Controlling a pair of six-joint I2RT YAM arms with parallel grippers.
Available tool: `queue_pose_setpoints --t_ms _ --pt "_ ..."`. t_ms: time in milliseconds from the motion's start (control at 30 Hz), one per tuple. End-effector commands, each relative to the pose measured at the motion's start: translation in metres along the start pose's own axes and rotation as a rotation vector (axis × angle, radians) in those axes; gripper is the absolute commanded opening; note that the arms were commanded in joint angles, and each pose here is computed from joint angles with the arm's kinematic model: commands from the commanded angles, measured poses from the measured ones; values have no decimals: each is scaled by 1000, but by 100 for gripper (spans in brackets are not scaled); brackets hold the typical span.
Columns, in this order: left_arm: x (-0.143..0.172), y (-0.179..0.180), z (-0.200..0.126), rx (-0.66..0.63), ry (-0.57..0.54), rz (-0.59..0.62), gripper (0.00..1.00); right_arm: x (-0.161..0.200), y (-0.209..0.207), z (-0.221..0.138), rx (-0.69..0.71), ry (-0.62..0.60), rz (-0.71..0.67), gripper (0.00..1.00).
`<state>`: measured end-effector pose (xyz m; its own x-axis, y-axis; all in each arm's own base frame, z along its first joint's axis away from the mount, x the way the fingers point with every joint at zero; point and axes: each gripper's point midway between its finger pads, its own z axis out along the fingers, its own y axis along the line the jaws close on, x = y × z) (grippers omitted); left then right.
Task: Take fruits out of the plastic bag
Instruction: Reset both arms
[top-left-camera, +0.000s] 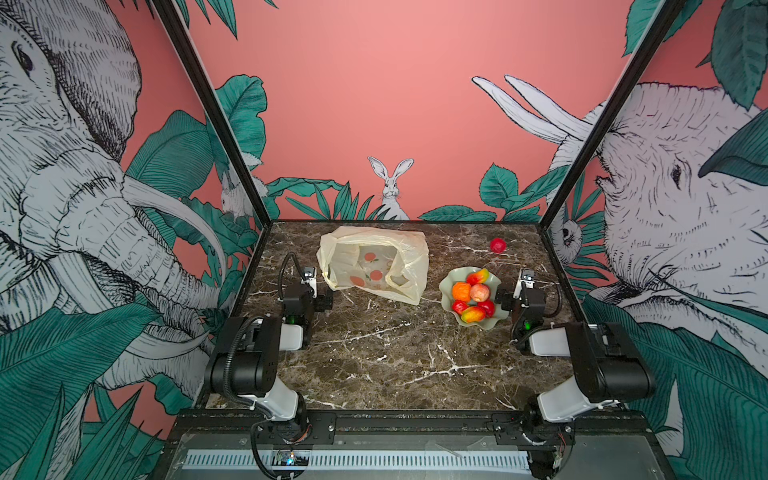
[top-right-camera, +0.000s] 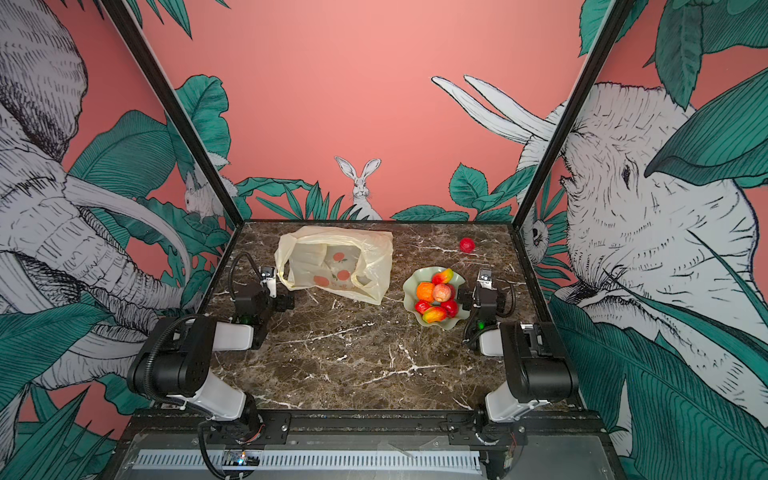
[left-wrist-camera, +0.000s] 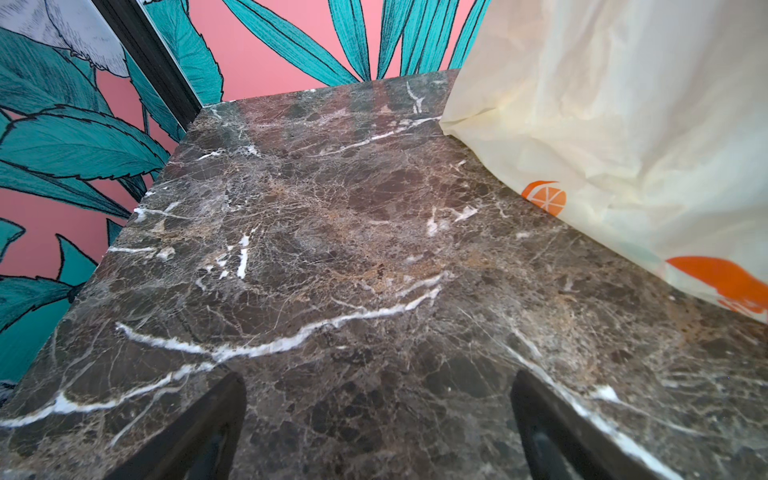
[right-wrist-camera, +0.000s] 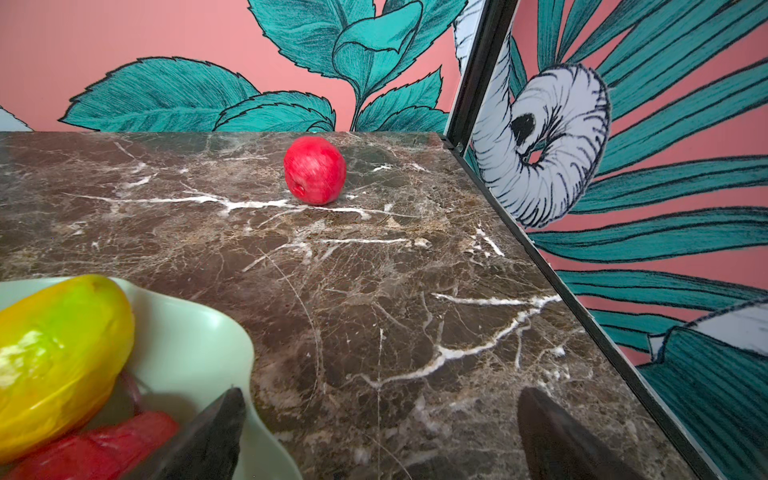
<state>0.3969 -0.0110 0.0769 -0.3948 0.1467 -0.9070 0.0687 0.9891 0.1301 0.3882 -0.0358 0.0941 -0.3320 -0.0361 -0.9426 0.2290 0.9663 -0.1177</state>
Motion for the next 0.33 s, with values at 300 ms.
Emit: queue_pose_setpoints --t_ms 300 --pt "-18 4 -2 -13 -55 12 100 -4 -3 -1 18 -17 12 99"
